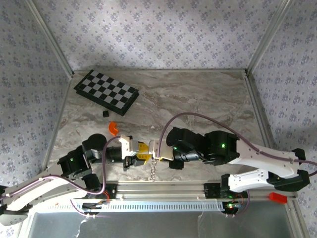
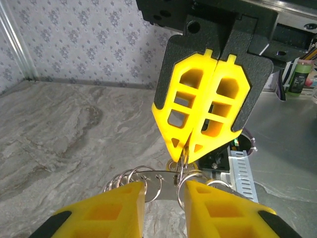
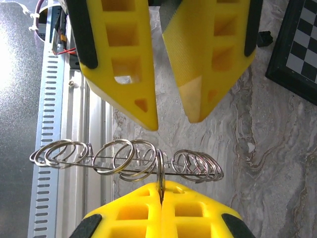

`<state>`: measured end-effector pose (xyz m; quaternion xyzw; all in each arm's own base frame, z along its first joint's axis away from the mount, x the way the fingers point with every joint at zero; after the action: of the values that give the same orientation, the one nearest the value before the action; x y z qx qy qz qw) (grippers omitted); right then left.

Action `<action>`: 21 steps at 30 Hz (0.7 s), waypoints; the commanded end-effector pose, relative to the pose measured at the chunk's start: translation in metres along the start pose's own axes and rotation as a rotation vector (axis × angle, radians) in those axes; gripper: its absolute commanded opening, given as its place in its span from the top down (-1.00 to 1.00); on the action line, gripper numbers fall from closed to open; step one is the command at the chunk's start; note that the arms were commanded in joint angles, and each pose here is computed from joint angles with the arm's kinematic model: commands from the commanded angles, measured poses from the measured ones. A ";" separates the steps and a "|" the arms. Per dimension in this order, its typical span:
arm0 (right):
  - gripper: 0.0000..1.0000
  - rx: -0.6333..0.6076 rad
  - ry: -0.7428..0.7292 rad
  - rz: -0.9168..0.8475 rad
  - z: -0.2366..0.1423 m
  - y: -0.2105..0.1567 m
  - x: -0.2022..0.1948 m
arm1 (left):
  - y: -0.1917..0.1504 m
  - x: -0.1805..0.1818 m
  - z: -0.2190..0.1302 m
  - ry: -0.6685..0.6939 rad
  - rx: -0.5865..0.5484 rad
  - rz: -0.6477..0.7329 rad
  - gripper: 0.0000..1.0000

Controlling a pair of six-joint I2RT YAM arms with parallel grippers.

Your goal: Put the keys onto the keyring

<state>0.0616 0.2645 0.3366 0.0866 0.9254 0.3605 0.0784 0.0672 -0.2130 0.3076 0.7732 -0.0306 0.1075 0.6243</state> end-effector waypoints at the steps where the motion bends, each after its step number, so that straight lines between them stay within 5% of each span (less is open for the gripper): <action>1: 1.00 -0.025 0.020 -0.020 -0.009 0.008 0.000 | 0.017 -0.001 0.002 -0.028 -0.071 0.028 0.45; 21: 1.00 -0.007 0.005 -0.001 -0.005 -0.001 -0.006 | 0.015 0.001 0.003 -0.017 -0.045 0.045 0.52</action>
<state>0.0651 0.2599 0.3298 0.0878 0.9340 0.3386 0.0725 0.0699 -0.2256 0.3025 0.7775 -0.0418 0.0947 0.6203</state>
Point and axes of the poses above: each hand's point on the last joint's axis, 136 mm out from that joint toward the fingers, its own z axis out along the fingers, its own x axis along the line the jaws close on, y = z × x, the point moved 6 cm from there along -z, back along the fingers, and after that the axes turned 13 degrees about z, right-handed, at the moved point
